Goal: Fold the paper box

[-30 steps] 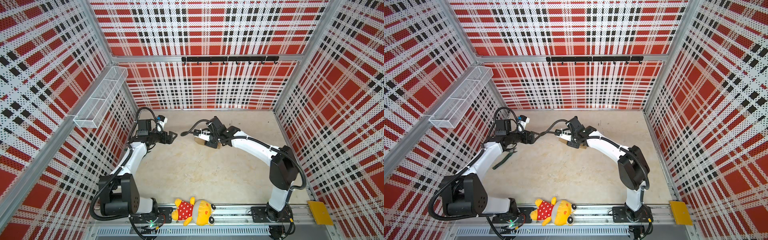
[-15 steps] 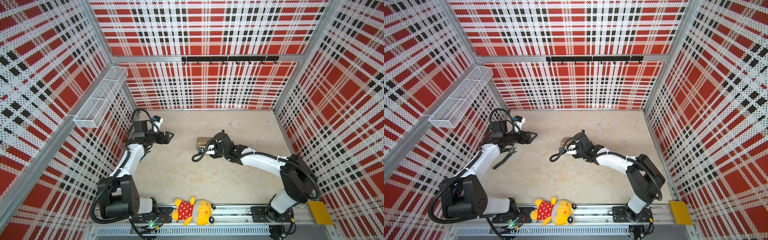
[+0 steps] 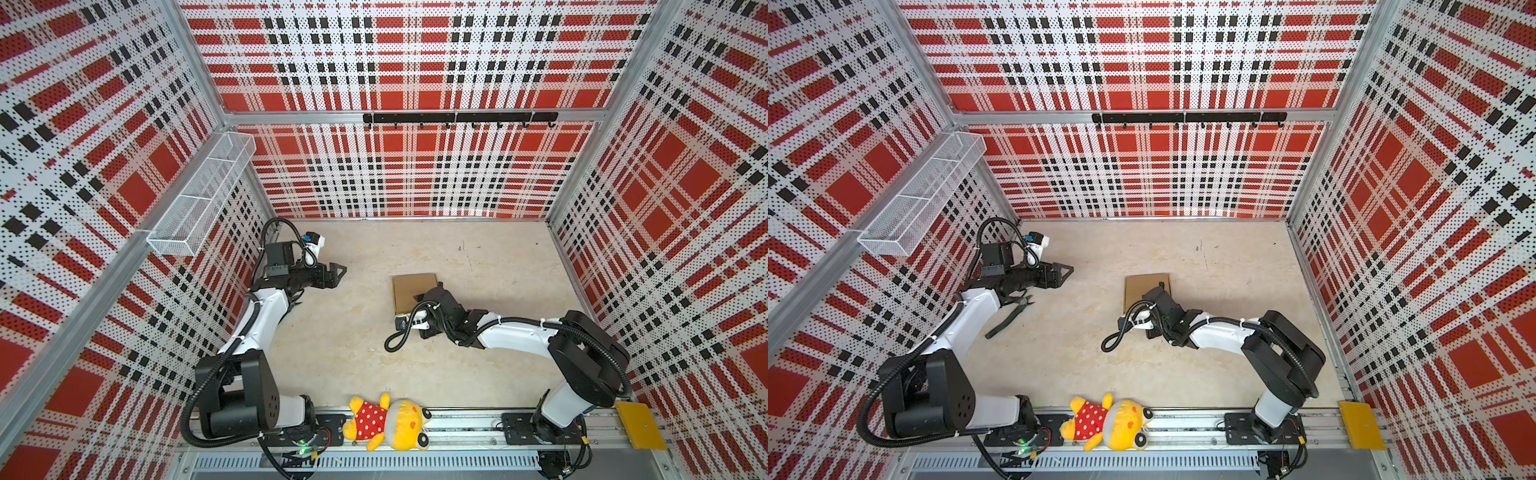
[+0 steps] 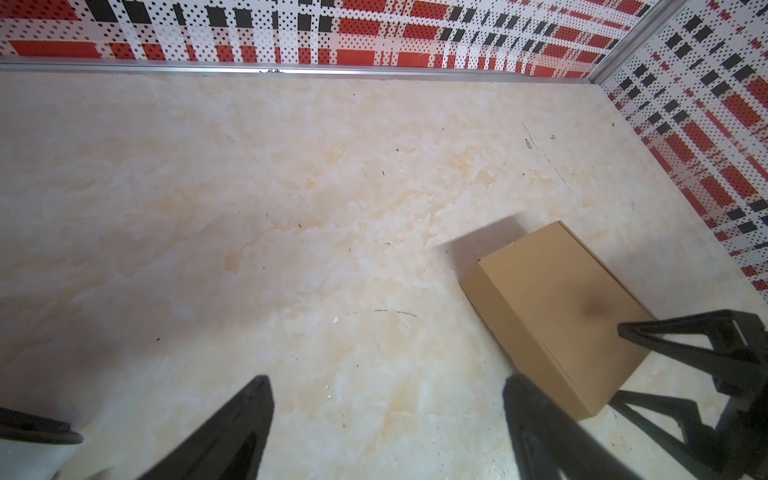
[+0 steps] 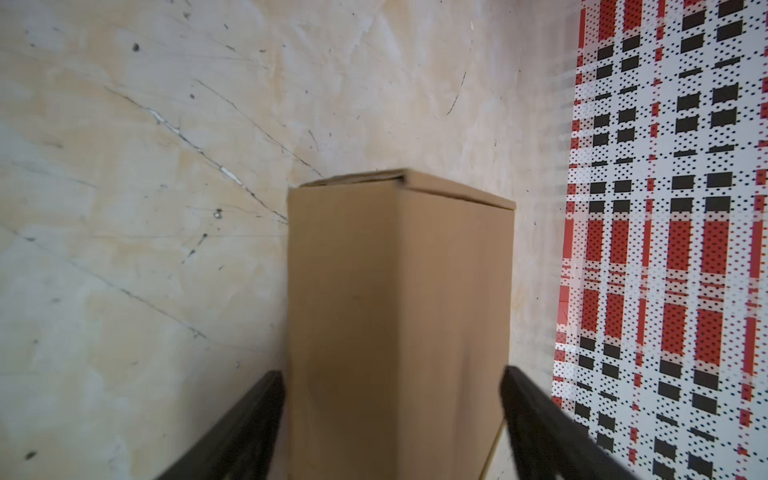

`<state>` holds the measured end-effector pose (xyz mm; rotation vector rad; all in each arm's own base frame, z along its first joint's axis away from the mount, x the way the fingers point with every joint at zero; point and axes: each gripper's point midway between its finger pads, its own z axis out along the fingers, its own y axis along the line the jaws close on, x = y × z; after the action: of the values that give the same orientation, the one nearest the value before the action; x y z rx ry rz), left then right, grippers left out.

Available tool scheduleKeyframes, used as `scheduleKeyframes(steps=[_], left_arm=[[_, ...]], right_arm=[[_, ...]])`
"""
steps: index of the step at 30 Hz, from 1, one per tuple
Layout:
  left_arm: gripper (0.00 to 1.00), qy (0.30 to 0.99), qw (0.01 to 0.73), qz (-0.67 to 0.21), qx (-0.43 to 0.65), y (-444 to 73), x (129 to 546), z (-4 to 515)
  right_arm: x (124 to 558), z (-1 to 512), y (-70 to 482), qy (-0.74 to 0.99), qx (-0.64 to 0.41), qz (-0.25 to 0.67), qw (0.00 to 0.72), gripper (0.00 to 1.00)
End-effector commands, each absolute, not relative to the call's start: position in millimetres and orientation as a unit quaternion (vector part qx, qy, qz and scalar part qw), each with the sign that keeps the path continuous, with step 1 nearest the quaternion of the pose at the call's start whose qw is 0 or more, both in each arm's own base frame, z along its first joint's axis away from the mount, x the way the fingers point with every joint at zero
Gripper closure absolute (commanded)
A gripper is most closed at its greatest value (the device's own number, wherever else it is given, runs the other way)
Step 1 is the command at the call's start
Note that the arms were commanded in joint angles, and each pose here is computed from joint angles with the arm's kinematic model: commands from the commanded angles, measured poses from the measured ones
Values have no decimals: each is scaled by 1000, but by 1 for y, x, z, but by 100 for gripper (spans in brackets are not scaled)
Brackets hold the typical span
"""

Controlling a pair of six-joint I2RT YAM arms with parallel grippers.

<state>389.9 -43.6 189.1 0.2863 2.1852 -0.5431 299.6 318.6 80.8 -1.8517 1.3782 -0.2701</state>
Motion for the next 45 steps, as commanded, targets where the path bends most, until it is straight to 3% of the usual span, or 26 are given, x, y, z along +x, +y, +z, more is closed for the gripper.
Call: scheduleKeyframes(steps=[1, 9, 20, 30, 45], left_arm=[[10, 866, 440, -207, 114, -37, 390, 198], [10, 867, 443, -199, 109, -30, 391, 198], [10, 870, 441, -196, 103, -26, 391, 198], [10, 869, 444, -192, 100, -24, 392, 201], [10, 882, 429, -152, 124, -38, 398, 186]], right_arm=[[289, 76, 328, 549, -727, -91, 403, 0], [292, 91, 352, 565, -697, -66, 437, 0], [336, 84, 358, 596, -659, -128, 442, 0], [324, 108, 357, 603, -646, -91, 459, 0], [322, 170, 299, 648, -536, -97, 533, 0]])
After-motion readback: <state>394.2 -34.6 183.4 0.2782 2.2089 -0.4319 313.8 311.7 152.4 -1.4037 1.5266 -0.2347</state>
